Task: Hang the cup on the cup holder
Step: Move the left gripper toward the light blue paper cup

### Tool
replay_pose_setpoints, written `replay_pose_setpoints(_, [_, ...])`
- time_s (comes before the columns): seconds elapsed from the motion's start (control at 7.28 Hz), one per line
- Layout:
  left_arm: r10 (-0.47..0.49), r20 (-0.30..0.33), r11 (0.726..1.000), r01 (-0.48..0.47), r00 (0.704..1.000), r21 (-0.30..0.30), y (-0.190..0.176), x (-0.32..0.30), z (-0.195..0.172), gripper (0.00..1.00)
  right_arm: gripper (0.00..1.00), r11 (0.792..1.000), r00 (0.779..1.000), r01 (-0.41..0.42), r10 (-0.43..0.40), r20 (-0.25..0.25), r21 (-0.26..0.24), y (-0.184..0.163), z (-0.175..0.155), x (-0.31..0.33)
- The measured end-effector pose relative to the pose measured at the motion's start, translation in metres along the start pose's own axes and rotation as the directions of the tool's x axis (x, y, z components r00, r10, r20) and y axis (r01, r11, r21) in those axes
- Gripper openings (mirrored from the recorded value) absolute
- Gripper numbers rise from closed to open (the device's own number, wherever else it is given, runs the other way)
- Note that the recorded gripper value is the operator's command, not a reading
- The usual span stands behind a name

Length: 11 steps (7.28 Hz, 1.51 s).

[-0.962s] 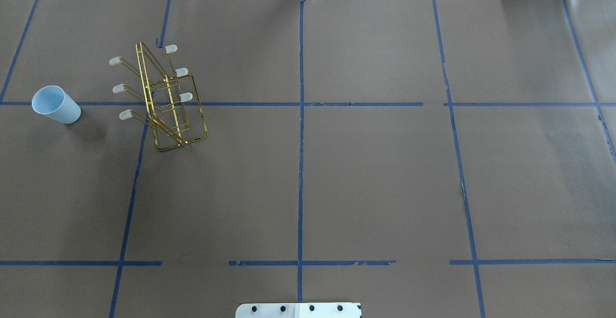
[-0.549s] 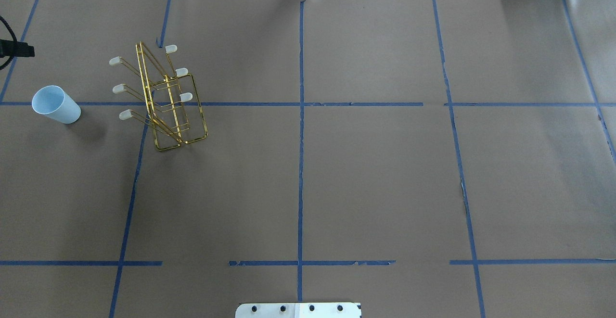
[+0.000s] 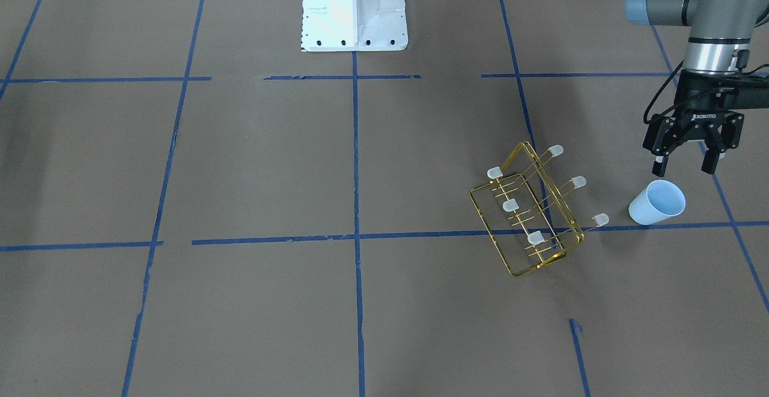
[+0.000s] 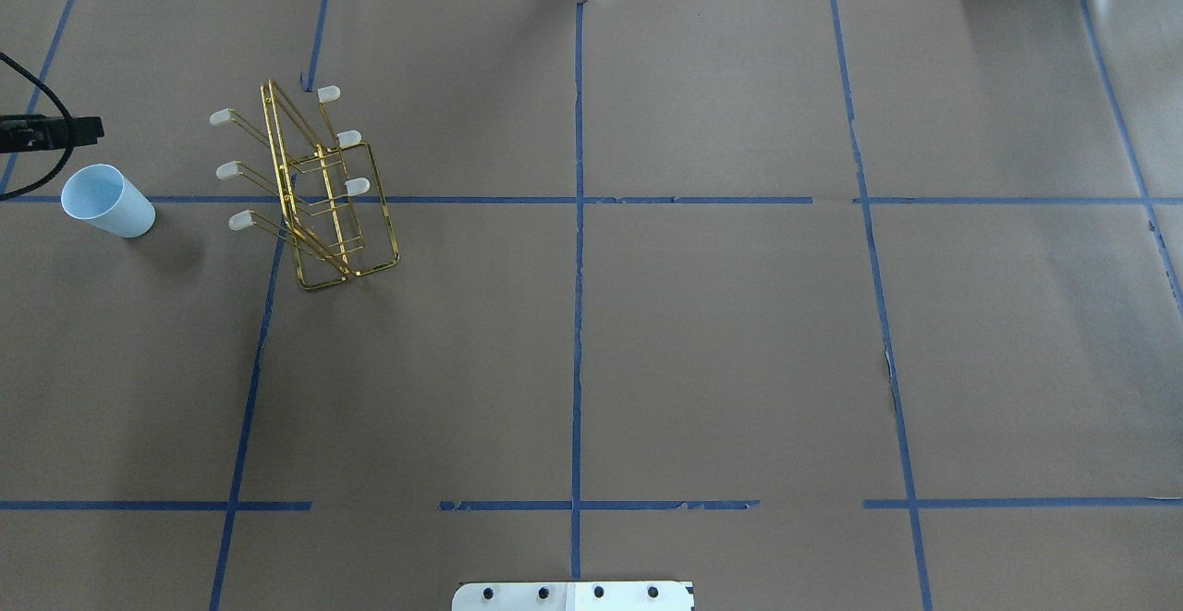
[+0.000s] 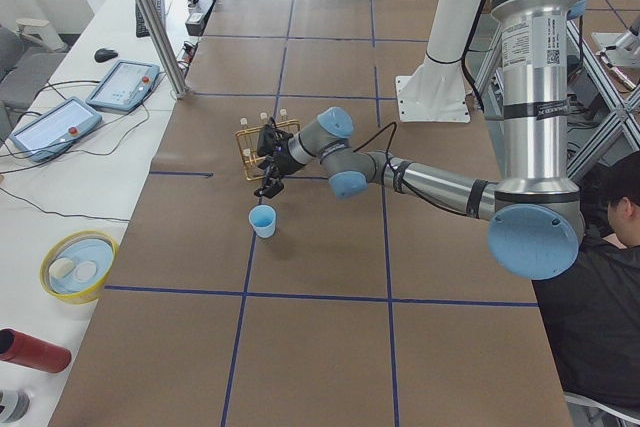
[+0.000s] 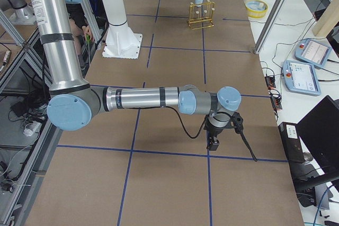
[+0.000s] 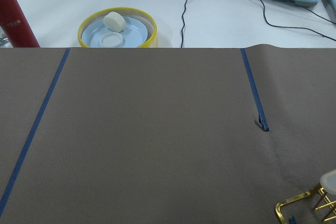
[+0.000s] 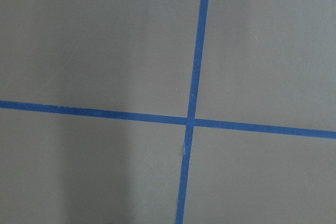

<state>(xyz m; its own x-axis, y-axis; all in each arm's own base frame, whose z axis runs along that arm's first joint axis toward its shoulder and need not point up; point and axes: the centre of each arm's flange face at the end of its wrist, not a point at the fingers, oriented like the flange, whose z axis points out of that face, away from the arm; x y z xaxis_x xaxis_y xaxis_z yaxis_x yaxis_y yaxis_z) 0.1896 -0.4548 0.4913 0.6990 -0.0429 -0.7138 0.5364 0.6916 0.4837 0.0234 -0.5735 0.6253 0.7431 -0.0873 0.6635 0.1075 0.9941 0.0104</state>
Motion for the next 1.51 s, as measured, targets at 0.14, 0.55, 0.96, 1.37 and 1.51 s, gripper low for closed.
replay_pose_setpoints(0.14, [-0.022,0.013,0.999,0.021,1.0,0.048,0.02,0.0,-0.001,1.0,1.0,1.0,1.0,0.0,0.0,0.0,0.0,0.0,0.0,0.0])
replay_pose_setpoints(0.55, [-0.086,0.065,0.978,0.072,0.994,0.193,0.082,-0.009,0.008,1.0,1.0,1.0,1.0,0.0,0.0,0.0,0.0,0.0,0.0,0.0])
replay_pose_setpoints(0.96, [-0.134,0.101,0.949,0.099,0.986,0.299,0.143,-0.012,0.028,1.0,1.0,1.0,1.0,0.0,0.0,0.0,0.0,0.0,0.0,0.0])
replay_pose_setpoints(1.37, [-0.122,0.132,0.935,0.069,0.984,0.349,0.173,-0.02,0.042,1.0,1.0,1.0,1.0,0.0,0.0,0.0,0.0,0.0,0.0,0.0])
replay_pose_setpoints(1.51, [-0.113,0.133,0.937,0.061,0.985,0.345,0.18,-0.018,0.045,1.0,1.0,1.0,1.0,0.0,0.0,0.0,0.0,0.0,0.0,0.0])
